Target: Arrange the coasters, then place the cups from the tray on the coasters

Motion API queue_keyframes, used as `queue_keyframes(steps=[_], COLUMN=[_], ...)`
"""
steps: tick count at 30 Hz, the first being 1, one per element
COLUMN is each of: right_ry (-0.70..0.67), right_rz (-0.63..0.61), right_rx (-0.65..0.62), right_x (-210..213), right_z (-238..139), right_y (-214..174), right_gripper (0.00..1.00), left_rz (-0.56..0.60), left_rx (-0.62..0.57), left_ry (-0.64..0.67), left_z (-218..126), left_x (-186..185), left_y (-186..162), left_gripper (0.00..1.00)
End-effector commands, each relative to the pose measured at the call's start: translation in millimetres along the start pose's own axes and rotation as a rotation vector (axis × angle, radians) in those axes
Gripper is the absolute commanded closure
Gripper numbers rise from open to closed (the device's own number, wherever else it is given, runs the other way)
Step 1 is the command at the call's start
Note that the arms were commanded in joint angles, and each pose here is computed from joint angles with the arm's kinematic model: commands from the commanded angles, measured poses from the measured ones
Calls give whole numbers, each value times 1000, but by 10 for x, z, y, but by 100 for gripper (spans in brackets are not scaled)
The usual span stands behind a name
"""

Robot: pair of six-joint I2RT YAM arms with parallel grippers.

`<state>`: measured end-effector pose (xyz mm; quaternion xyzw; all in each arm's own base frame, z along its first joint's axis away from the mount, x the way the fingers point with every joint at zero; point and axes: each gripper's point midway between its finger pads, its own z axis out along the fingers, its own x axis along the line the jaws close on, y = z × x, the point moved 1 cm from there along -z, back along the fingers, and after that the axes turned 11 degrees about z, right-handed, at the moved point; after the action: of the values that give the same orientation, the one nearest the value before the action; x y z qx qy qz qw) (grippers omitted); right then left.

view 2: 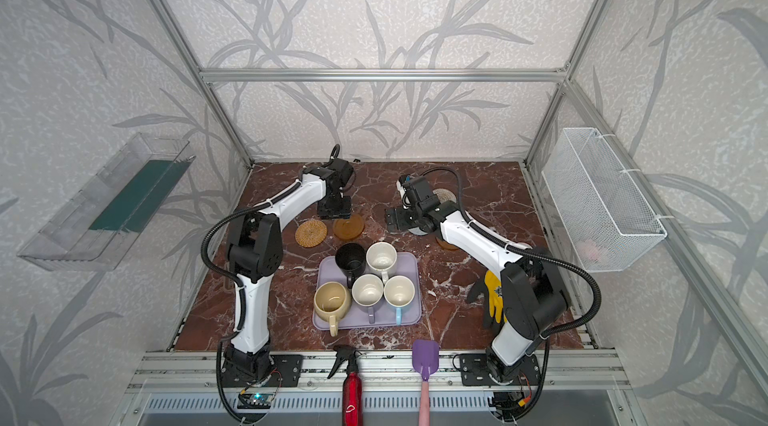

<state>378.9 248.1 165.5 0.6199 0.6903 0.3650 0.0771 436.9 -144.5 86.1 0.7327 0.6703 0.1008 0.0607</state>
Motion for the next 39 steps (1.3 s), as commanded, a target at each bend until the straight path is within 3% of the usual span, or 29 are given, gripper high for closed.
queue_keyframes(steps=[1, 4, 7, 11, 15, 24, 39], right_ry=[-45, -57, -73, -121, -154, -198, -259], right_rz=[28, 54, 81, 90, 118, 154, 146], right_rx=[-35, -16, 24, 63, 114, 179, 277], right_x=[-133, -266, -407, -589, -785, -1125, -1280], right_z=[-102, -75, -29, 54, 192, 450, 789], right_y=[60, 70, 54, 12, -50, -115, -195], right_gripper=[1, 1, 1, 2, 16, 29, 41], left_rz=[-69, -127, -161, -208, -249, -135, -95], left_rx=[-135, -274, -415, -494, -604, -561, -524], left_ry=[-29, -134, -299, -420, -597, -683, -673], left_z=[-635, -1020, -1412, -1631, -1649, -1602, -1390], left_x=[96, 9, -176, -291, -452, -634, -676], left_y=[133, 299, 495, 506, 433, 292, 286], left_gripper=[27, 9, 8, 6, 5, 7, 8])
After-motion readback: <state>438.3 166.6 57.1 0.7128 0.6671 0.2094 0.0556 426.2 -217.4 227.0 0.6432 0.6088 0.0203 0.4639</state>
